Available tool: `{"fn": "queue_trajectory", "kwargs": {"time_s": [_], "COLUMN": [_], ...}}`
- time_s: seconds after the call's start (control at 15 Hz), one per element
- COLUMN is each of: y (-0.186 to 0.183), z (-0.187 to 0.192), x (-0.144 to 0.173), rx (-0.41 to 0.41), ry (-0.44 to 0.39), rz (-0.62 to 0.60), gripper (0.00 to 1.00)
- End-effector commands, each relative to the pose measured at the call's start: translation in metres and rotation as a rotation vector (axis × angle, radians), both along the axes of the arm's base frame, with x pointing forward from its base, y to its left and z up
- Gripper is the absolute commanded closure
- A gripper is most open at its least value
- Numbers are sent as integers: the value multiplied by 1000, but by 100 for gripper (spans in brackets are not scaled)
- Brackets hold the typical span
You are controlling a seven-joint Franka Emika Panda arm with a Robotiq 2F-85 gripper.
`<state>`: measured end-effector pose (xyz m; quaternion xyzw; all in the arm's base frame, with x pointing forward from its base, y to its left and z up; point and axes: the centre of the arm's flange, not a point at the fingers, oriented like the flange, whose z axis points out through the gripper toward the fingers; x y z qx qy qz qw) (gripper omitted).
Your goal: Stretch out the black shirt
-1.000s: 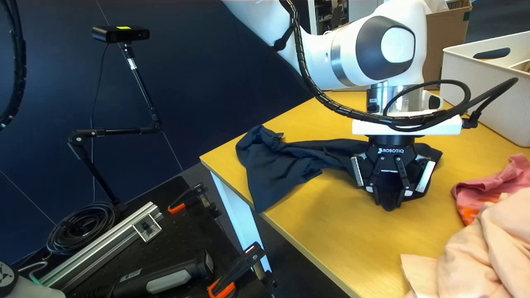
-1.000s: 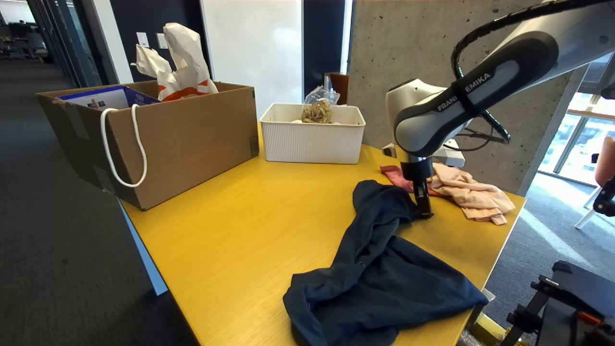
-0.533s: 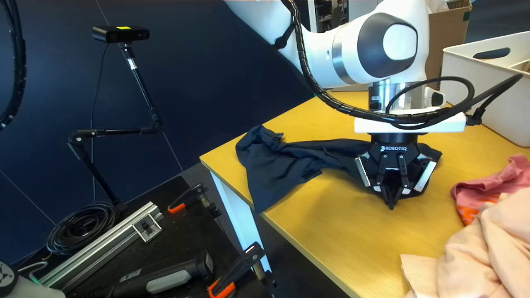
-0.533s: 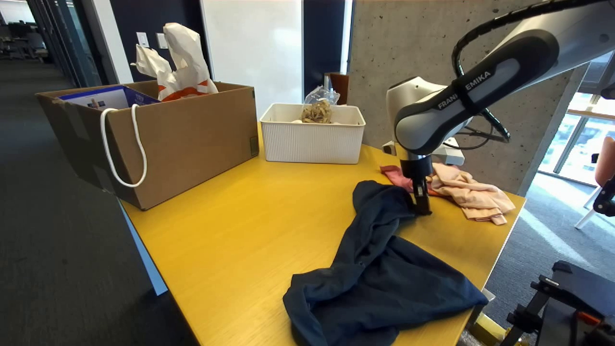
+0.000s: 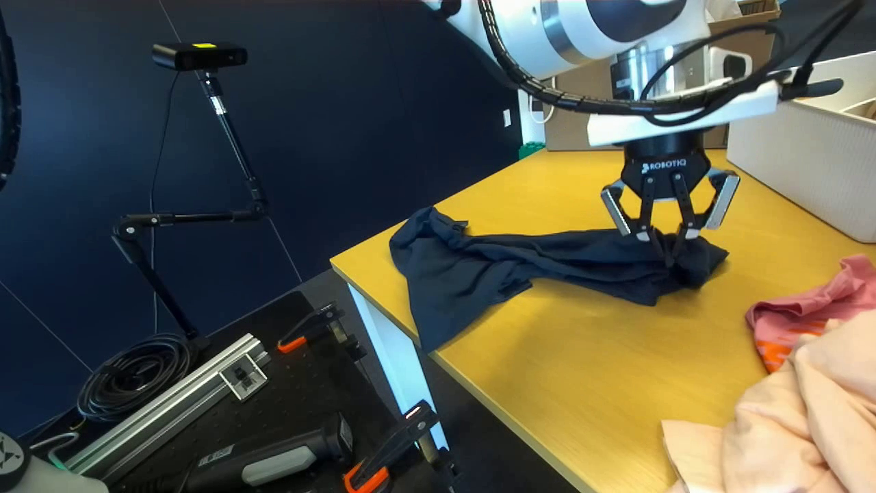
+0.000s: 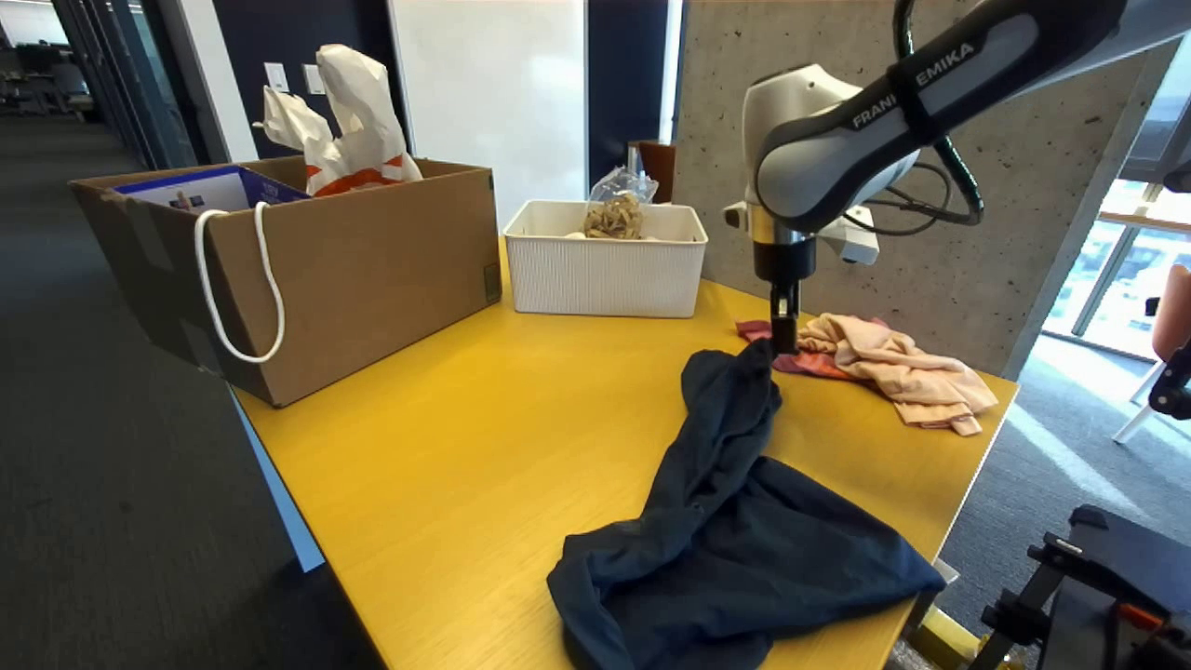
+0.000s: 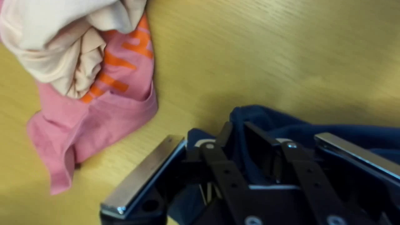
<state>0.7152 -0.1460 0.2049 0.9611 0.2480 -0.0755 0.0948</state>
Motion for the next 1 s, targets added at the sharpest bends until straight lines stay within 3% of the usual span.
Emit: {"fn": "queue_trajectory", "kwargs": {"time_s": [0.0,0.47,0.67,0.93], "y": [33,96,99,97], "z": [44,152,194,220], "x": [41,92,108,128], "rx": [-12,-55,-65,-68], "ry": [-87,-294,-362,-403], "rz": [-39,-66,-89,-106], "gripper": [96,96,96,96]}}
